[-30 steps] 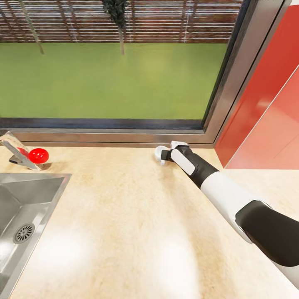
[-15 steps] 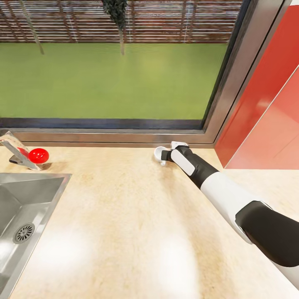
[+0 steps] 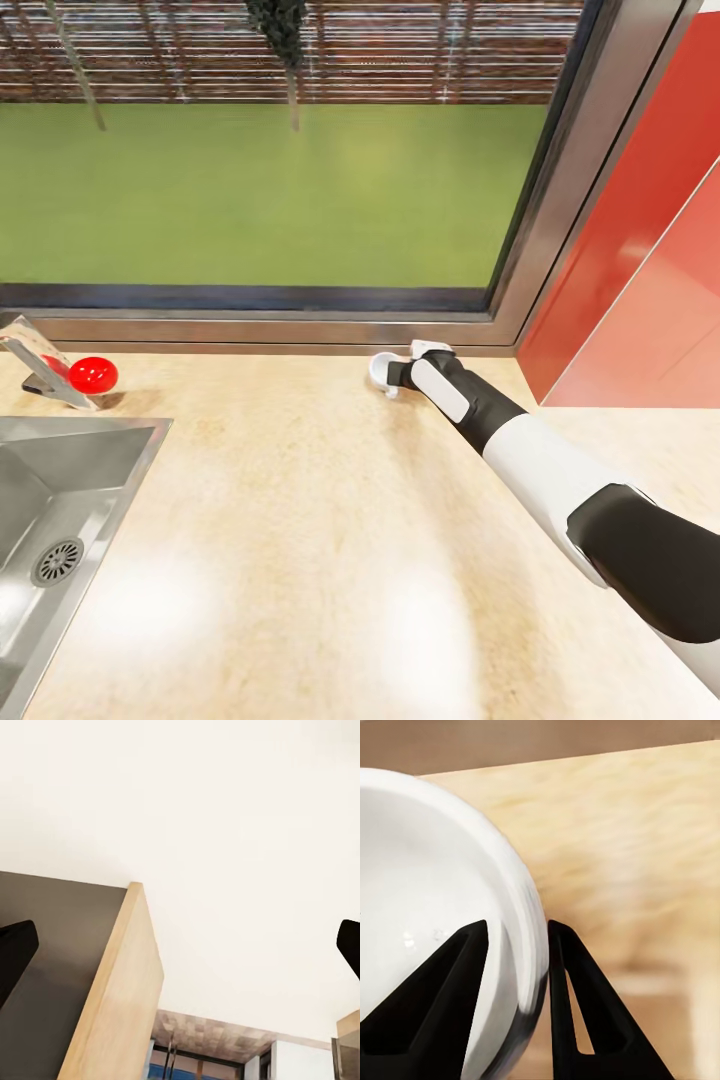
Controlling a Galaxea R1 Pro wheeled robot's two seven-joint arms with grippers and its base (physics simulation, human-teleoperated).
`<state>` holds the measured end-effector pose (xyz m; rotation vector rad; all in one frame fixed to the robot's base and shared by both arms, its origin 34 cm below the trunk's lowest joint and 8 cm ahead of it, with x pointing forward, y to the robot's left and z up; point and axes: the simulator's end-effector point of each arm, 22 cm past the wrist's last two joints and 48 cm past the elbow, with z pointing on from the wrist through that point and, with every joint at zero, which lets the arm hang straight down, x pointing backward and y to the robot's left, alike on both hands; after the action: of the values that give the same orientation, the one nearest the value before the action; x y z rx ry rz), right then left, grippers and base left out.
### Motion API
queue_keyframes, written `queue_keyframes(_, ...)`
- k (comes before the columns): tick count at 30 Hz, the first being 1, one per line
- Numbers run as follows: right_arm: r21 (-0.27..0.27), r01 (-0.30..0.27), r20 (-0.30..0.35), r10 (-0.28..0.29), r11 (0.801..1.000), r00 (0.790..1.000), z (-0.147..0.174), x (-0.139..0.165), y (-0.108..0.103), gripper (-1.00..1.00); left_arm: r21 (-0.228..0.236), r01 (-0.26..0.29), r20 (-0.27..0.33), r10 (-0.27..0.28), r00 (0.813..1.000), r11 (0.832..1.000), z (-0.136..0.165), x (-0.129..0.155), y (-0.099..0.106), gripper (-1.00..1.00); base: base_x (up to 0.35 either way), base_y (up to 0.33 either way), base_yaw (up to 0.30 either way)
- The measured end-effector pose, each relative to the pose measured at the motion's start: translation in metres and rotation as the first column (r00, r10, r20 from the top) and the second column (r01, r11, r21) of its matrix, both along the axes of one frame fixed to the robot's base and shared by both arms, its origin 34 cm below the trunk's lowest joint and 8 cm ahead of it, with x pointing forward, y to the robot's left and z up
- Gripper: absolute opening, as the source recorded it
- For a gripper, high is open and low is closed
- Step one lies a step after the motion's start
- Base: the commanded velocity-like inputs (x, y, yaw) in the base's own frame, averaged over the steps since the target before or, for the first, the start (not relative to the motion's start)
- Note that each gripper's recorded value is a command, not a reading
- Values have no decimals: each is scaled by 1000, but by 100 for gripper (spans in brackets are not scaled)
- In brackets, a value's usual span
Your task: Set up a coffee station on the kitchen countertop: keep the coffee maker on the countertop, move the bottle of coffee from the kitchen shelf to the counter next to the coffee maker, place a paper coffee filter on top of the coffee maker, put the saucer next to the coffee maker with the coffee cup on the saucer, and place the electric kettle next to the coffee maker.
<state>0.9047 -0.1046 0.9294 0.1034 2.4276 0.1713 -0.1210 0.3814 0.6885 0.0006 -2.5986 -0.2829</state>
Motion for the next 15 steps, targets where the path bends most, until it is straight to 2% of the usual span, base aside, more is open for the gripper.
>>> queue_keyframes(15, 5, -4, 15, 4, 1000, 1000, 11, 1, 3, -100, 0, 3, 12, -3, 1000, 1000, -3, 4, 1, 100, 0, 0, -2)
